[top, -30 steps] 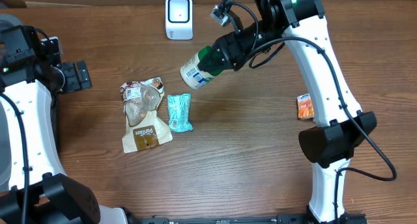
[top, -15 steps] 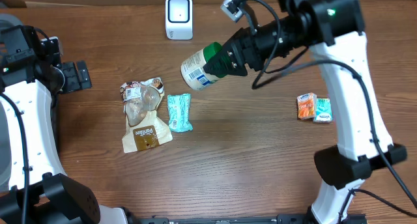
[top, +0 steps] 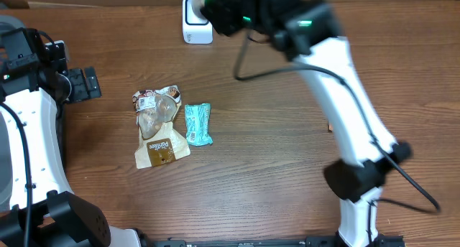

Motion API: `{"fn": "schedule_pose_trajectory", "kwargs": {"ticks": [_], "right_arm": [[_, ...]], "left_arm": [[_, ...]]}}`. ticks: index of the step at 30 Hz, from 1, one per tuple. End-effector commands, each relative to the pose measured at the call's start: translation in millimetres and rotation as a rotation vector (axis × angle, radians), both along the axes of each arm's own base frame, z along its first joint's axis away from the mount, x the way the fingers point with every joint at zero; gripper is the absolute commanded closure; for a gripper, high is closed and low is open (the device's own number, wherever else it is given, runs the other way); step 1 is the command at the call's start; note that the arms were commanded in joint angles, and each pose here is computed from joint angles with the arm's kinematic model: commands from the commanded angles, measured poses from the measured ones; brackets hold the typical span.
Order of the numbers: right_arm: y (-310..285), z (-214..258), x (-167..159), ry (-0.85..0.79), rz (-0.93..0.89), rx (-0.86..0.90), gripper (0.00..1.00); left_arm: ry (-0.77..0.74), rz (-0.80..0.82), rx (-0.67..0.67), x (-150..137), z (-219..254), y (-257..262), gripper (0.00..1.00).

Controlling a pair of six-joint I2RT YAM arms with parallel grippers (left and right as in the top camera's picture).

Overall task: Scan the item barcode
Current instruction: 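Lift the jar and hold it in front of the white scanner, then carry the jar right and set it beside the orange box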

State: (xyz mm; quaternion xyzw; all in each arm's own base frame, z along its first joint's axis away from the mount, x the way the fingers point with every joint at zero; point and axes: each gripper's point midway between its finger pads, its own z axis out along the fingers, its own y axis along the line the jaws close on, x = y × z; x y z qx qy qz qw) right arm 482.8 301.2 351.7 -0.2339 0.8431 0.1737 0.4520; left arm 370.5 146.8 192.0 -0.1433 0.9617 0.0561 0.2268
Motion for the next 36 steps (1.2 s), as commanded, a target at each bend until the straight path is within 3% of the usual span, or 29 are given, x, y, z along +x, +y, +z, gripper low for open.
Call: {"fn": "schedule_pose_trajectory", "kwargs": {"ticks": [1,8,14,21,29,36], "right_arm": [[-20.0,-31.6,70.2,-0.199,-0.206,-0.226,0.70],[16.4,-75.3,131.6,-0.501,-0.034,-0.482,0.61],[36.3,-107.7,158.9,-0.635,0.000,-0.526,0.61],[44.4,-139.3,166.3,-0.630,0.020,-0.521,0.62],[43.1,-143.4,165.8,-0.615,0.026,-0.530,0.62],[45.7,-101.5,149.7,-0.618,0.045,-0.476,0.66]], "left_arm": [[-0.006,0.026,0.002,-2.2,1.2,5.1,0.00],[-0.006,0.026,0.002,-2.2,1.2,5.1,0.00],[-0.006,0.026,0.002,-2.2,1.2,5.1,0.00],[-0.006,0.026,0.002,-2.2,1.2,5.1,0.00],[-0.006,0.026,0.002,-2.2,1.2,5.1,0.00],[-0.006,0.026,0.002,-2.1,1.2,5.2,0.00]]}}
